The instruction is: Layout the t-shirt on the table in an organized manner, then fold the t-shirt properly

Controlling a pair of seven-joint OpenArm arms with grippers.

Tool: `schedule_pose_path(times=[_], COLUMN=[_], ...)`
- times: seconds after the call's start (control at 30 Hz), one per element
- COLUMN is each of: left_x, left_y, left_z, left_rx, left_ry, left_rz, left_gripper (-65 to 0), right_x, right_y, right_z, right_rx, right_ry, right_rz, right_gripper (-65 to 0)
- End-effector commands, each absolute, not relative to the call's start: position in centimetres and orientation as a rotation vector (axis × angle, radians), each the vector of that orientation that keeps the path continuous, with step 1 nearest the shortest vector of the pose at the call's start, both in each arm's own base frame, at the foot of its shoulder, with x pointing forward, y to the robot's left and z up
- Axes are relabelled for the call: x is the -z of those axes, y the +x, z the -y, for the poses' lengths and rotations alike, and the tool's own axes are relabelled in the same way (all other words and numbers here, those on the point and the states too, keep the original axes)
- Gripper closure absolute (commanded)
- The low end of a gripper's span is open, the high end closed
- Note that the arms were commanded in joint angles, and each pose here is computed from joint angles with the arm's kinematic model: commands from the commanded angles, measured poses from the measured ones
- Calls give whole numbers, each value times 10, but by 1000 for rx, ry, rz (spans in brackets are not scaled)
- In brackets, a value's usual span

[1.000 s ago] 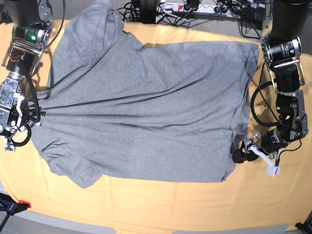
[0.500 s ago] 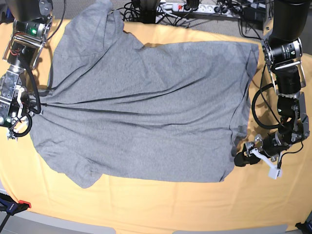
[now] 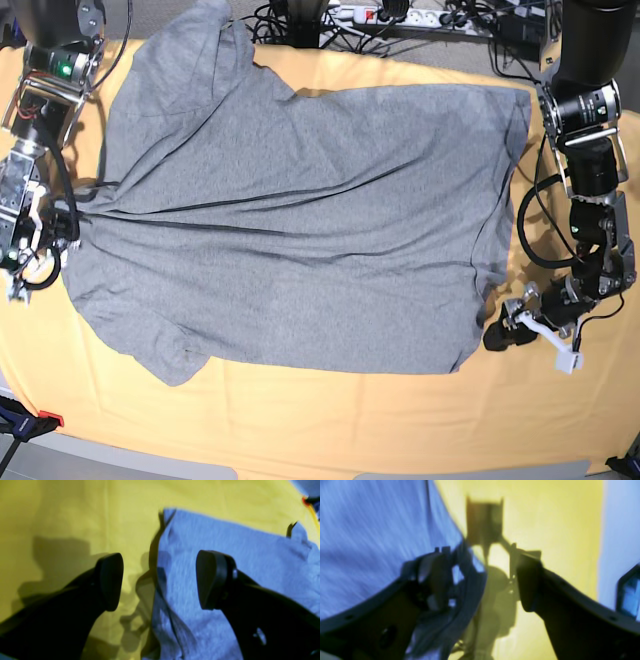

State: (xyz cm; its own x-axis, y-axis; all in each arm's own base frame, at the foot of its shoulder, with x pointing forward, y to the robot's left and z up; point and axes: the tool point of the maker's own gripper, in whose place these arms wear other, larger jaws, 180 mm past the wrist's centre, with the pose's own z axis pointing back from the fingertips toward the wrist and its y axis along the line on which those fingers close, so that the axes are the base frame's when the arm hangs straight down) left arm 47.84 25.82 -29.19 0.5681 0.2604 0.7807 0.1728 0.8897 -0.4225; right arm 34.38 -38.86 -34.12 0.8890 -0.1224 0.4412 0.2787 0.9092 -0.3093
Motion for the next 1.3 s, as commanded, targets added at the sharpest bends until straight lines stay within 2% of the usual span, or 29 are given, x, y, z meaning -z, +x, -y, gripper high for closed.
schedule_pose_path(times=[0.0, 0.1, 0.3, 0.53, 0.77, 1.1, 1.27], left_x=[257, 250, 257, 277, 303, 356, 351], left_y=[493, 499, 514, 520, 516, 499, 493], left_z=[-265, -269, -282, -248, -258, -247, -214], left_rx=[-48, -66, -163, -120, -189, -184, -84], left_ry=[-497, -476, -327, -295, -177, -250, -425], left_rz=[1079, 1105, 1128, 1092, 1033, 923, 906], left_gripper=[-461, -461, -467, -467, -467, -467, -467], right_x=[313, 299, 294, 296, 301, 301, 301], right_y=[356, 366, 368, 367, 363, 363, 363], right_z=[405, 410, 412, 411, 411, 411, 412], right_rx=[228, 233, 231, 224, 222, 222, 229], right_ry=[-426, -439, -438, -434, -435, -434, -435], right_rz=[499, 545, 558, 554, 537, 538, 539], right_gripper=[-454, -454, -454, -454, -454, -454, -454])
